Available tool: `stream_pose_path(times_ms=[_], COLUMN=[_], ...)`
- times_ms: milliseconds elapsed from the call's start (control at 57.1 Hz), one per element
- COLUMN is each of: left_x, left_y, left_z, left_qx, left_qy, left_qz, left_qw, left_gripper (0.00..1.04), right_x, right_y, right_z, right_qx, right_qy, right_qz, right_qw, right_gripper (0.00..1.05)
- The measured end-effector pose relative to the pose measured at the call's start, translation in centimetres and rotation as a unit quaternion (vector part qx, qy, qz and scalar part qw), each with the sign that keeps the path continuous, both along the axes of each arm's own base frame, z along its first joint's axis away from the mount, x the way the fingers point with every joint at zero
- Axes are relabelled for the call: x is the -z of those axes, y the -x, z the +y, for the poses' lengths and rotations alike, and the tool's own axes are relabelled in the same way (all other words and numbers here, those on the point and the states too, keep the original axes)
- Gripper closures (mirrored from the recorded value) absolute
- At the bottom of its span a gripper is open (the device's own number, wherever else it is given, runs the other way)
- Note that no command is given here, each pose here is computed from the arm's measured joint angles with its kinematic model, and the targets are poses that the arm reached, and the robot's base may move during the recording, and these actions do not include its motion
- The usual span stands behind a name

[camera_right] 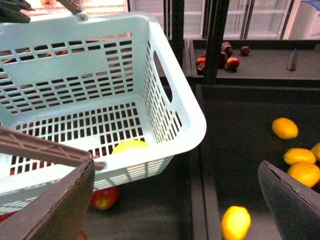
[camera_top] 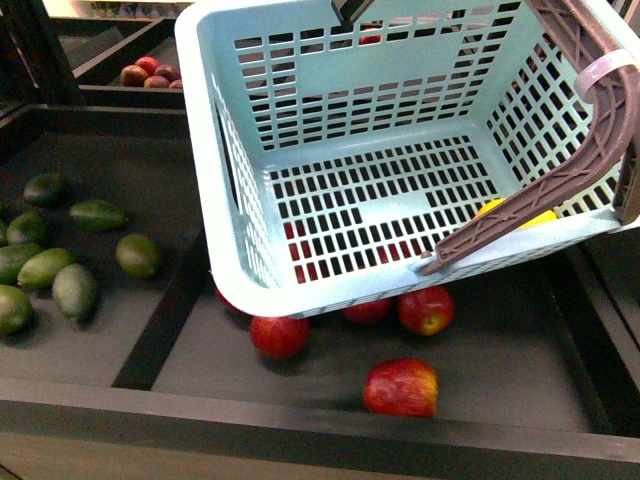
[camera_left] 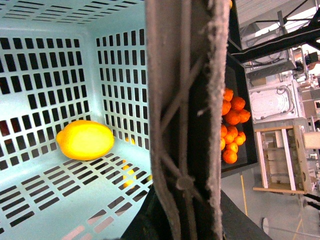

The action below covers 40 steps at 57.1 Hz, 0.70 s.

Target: Pick lemon and mango into basket

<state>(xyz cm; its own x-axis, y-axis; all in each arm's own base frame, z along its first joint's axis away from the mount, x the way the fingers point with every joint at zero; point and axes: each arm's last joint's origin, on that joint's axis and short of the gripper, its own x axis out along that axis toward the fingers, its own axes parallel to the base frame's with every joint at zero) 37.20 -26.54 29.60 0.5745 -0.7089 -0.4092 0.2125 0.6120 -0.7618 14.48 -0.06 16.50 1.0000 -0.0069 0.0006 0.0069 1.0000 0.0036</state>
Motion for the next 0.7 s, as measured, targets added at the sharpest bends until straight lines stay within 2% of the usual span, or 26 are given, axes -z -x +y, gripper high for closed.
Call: stream_pose_path(times_ms=[351, 701], left_x=[-0.04, -0.08], left_y=[-0.46, -0.35], left_z=[0.68, 0.56], left_qx=[-0.018, -0.008], left_qy=[-0.006, -0.002], left_qz=[-0.006, -0.004], left_qw=[1.000, 1.000], left_gripper=[0.99, 0.99], right_x=[-0.01, 0.01], right_y=[0.01, 0.01], right_z=[0.01, 0.02], right_qx=[-0.001, -0.002], right_qy=[0.000, 0.000], right_qz=[0.000, 0.000], right_qw=[1.000, 1.000], right_gripper=[0.09, 0.09])
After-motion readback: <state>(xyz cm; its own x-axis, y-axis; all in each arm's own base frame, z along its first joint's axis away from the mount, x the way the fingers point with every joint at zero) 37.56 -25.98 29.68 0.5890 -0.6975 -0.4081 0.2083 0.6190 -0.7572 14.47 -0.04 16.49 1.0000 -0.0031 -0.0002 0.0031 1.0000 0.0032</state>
